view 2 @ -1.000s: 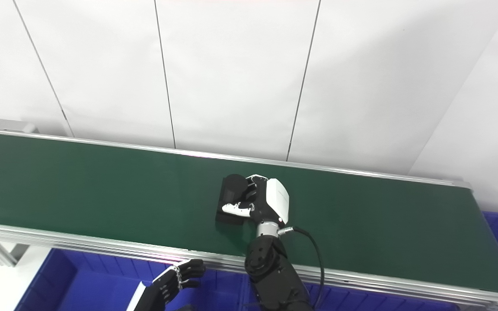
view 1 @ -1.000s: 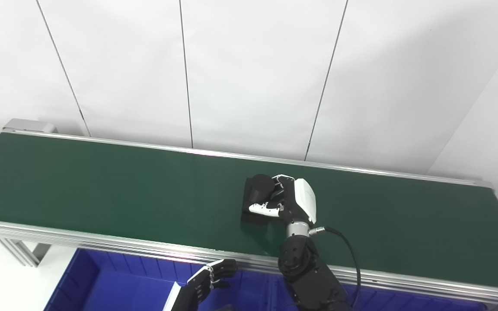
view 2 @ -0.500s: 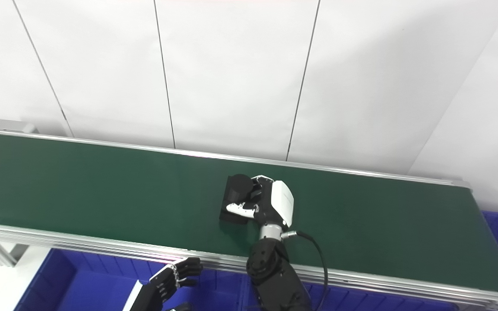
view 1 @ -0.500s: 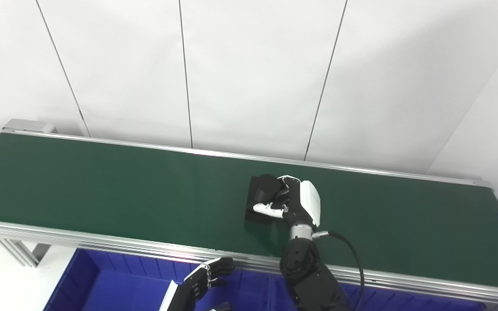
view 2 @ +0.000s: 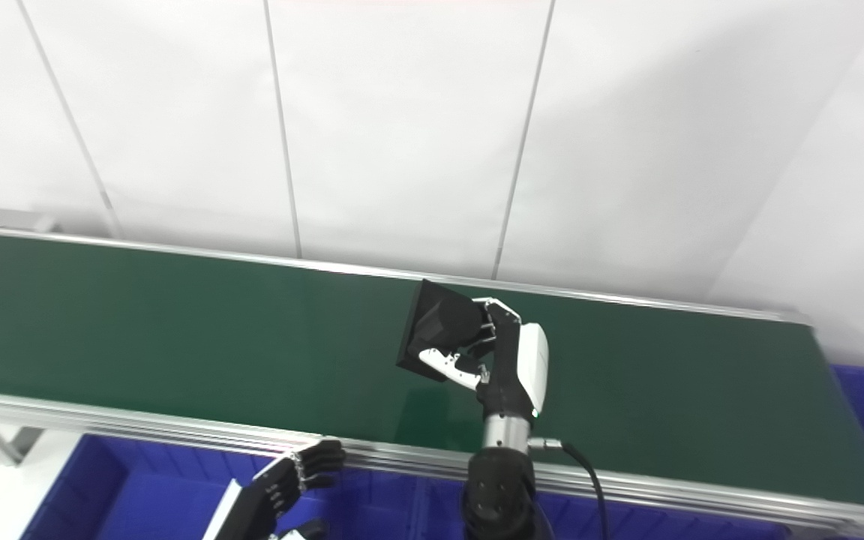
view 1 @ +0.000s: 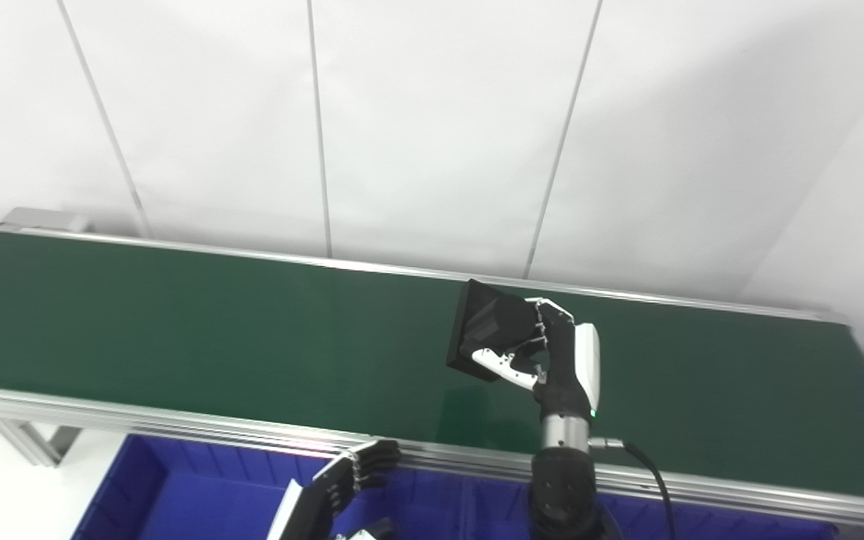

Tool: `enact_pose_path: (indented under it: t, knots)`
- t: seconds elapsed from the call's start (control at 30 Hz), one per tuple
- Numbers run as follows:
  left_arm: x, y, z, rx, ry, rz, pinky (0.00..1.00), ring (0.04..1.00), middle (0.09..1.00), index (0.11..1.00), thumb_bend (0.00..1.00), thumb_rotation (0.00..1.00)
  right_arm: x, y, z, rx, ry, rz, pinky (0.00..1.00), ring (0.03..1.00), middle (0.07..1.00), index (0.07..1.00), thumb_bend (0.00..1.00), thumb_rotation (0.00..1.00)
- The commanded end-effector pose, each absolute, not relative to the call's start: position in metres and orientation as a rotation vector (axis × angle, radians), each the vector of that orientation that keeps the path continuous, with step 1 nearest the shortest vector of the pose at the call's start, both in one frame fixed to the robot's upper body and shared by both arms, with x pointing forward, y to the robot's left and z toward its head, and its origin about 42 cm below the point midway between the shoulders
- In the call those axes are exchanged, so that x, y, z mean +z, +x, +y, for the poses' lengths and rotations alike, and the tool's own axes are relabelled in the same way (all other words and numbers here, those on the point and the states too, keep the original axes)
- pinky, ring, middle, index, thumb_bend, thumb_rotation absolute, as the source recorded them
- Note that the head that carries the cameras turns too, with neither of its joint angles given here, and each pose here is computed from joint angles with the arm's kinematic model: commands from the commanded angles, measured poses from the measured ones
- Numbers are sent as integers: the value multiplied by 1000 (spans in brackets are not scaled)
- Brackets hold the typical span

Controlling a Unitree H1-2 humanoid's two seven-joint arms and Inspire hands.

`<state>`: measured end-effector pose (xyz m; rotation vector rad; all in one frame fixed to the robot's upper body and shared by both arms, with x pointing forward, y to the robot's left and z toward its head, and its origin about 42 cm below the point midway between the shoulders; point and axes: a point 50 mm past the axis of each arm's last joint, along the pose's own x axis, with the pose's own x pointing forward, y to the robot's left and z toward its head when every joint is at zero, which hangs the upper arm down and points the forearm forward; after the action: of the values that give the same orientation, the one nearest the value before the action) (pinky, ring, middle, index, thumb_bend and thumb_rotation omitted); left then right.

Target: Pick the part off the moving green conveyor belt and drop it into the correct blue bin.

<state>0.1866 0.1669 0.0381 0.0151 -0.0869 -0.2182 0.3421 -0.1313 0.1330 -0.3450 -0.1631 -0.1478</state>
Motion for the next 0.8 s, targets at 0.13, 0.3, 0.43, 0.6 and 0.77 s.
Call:
enact_pose_path:
  t: [0.13,0.3,0.43,0.6,0.77]
  knots:
    - [64,199,163,-233,20,-219,711,775,766,762,748,605,155,303,-166,-107,-316,-206,361,455,541,490,491,0]
    - [70,208,162,-249,31,-237,712,767,760,748,758,595,152,262,-193,-74,-335,-142,358,454,541,499,492,0]
    - [73,209,162,-254,50,-245,708,765,757,743,767,598,148,244,-205,-34,-413,-103,351,446,531,508,491,0]
    - [80,208,162,-249,47,-246,703,768,765,743,744,556,142,228,-216,-14,-528,-38,338,440,533,510,490,0]
    - [83,206,163,-245,66,-234,706,767,766,749,749,577,132,220,-221,-15,-633,28,331,429,516,516,492,0]
